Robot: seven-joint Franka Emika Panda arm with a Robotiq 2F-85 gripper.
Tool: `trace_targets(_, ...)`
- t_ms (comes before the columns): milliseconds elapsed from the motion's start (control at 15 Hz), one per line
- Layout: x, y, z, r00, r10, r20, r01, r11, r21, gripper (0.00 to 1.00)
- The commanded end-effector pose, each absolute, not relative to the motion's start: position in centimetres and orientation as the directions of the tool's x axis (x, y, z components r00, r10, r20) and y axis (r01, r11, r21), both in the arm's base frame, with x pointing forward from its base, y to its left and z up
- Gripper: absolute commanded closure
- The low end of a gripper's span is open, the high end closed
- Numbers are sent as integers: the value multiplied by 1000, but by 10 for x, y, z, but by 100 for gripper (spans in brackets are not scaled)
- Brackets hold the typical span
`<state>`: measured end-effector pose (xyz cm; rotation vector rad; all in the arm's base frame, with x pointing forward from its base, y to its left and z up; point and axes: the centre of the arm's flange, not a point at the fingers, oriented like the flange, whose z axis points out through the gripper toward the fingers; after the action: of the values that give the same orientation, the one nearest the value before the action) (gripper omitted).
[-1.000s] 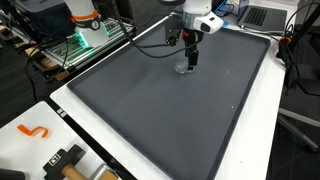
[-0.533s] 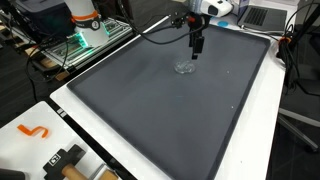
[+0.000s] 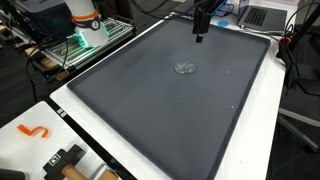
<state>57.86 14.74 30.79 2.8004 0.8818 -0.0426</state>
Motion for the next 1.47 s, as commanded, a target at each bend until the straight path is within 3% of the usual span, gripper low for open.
trace_targets(0, 573, 167, 321, 831, 538, -137, 554, -786, 274, 0)
trace_targets(800, 557, 215, 332, 908, 370, -196, 418, -797, 436, 0)
trace_targets(1400, 552, 230, 338, 940, 289, -183, 341, -822, 455, 0)
